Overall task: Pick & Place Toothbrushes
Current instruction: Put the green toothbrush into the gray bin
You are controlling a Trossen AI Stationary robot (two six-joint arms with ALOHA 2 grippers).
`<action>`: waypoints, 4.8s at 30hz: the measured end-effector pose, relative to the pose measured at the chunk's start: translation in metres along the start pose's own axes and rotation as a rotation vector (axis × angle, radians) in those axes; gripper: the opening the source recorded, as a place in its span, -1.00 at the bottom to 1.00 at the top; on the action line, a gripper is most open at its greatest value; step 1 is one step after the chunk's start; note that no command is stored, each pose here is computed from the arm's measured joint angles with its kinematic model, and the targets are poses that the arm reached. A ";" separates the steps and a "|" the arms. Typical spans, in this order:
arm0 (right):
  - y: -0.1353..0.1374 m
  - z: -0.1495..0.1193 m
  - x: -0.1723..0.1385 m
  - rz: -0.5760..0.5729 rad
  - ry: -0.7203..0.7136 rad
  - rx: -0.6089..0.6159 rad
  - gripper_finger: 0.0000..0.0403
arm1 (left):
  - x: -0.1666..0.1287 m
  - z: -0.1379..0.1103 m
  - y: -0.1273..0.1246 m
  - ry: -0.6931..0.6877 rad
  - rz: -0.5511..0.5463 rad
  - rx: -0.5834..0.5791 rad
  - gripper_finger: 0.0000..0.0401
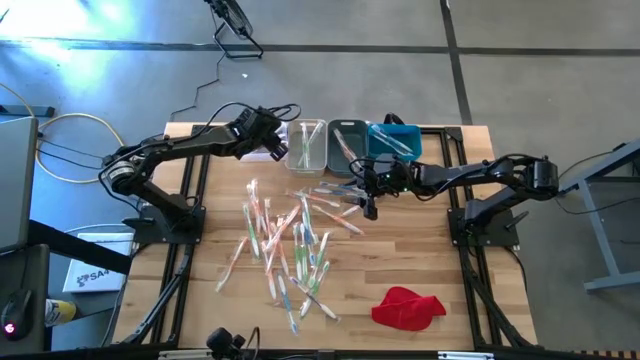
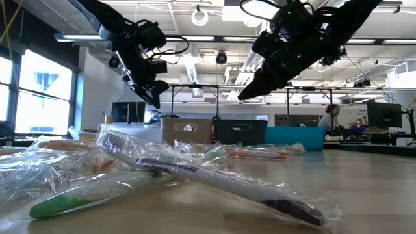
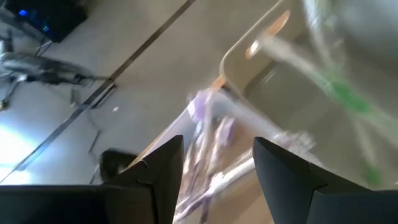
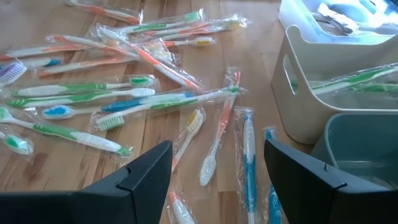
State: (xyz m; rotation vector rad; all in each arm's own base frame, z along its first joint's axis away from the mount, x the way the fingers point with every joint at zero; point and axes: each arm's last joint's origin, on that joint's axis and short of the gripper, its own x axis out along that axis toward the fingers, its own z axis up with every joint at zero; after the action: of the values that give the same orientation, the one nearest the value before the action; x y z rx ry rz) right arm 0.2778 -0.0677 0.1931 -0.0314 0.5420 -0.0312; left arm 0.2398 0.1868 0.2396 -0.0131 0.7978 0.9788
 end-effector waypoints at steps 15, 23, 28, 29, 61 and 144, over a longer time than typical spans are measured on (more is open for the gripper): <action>0.000 0.001 0.000 -0.001 -0.008 -0.005 0.22 | 0.000 0.004 -0.004 -0.043 -0.130 -0.034 -0.07; 0.000 0.001 0.000 0.000 -0.008 -0.005 0.22 | -0.003 0.003 -0.014 -0.068 -0.362 0.028 -0.07; 0.000 0.001 0.000 0.002 -0.009 -0.005 0.22 | -0.010 -0.007 -0.027 -0.141 -0.459 0.069 -0.07; 0.000 0.001 0.000 0.002 -0.008 -0.005 0.22 | -0.012 -0.010 -0.030 -0.155 -0.467 0.072 -0.07; -0.001 0.010 0.000 0.005 -0.098 -0.015 0.22 | -0.125 -0.086 -0.069 -0.490 -0.874 -0.038 -0.07; 0.000 0.012 -0.001 0.035 -0.124 -0.058 0.22 | -0.125 -0.142 -0.049 0.513 -0.334 -0.622 -0.07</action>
State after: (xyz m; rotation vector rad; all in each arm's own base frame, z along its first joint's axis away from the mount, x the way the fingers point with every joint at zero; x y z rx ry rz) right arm 0.2832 -0.0674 0.2033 -0.0794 0.4195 0.0209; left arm 0.1542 0.0169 0.1965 -0.9375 0.8862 0.8756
